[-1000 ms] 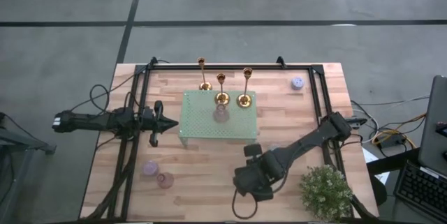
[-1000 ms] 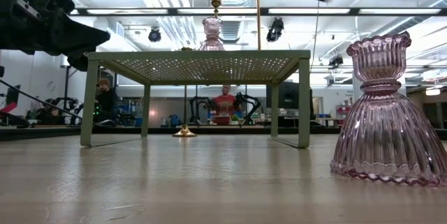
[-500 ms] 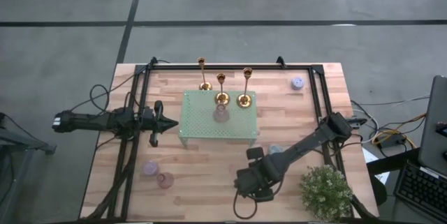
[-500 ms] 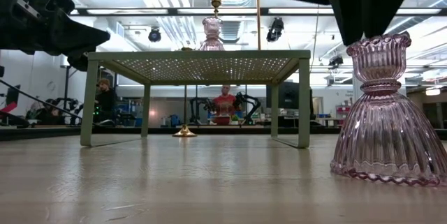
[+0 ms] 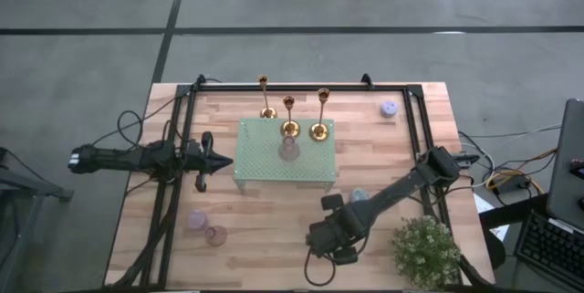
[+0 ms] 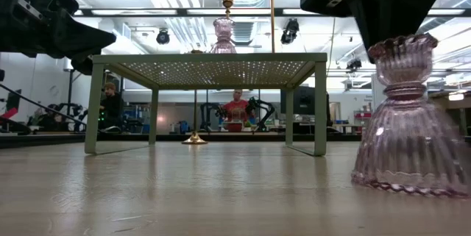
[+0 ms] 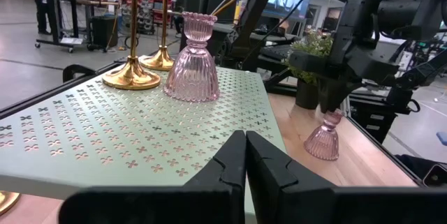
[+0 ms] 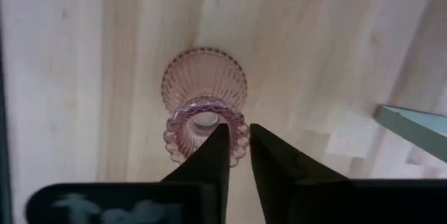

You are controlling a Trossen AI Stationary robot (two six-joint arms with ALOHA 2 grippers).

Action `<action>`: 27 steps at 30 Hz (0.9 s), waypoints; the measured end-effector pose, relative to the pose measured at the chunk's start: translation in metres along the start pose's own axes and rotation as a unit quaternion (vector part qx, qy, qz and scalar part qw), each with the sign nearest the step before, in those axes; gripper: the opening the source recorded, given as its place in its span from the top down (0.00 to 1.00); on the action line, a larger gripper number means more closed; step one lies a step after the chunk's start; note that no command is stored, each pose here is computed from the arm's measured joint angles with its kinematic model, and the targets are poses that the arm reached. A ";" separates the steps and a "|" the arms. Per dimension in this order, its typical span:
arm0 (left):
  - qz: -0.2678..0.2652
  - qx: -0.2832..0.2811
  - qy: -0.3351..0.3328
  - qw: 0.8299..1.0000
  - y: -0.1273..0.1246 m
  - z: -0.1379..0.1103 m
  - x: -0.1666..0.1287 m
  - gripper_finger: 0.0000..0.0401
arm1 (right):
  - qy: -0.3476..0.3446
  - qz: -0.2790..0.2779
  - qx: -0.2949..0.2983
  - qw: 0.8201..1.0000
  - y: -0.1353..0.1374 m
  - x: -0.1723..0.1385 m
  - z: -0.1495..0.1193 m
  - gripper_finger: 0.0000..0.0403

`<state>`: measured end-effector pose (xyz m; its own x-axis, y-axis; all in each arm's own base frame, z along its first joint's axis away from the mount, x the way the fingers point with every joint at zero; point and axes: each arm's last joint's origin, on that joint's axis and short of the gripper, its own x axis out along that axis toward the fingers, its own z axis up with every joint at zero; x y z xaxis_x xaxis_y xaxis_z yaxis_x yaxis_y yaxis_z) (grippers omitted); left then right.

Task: Pick & Place candle stick holders
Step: Put the right transparent glass candle holder on the shelf aligned with the other transparent glass candle holder

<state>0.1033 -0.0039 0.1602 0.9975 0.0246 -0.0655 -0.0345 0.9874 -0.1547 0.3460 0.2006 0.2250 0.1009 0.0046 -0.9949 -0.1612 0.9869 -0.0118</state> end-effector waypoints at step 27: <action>0.000 0.000 0.000 1.000 0.000 0.000 0.000 0.97 | -0.078 -0.010 0.069 0.994 -0.038 -0.052 -0.025 0.98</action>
<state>0.1033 -0.0039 0.1602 0.9975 0.0248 -0.0663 -0.0348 0.9873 -0.1548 0.3219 0.1586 0.2751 0.2559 -0.0008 -0.9667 -0.0215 0.9997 -0.0065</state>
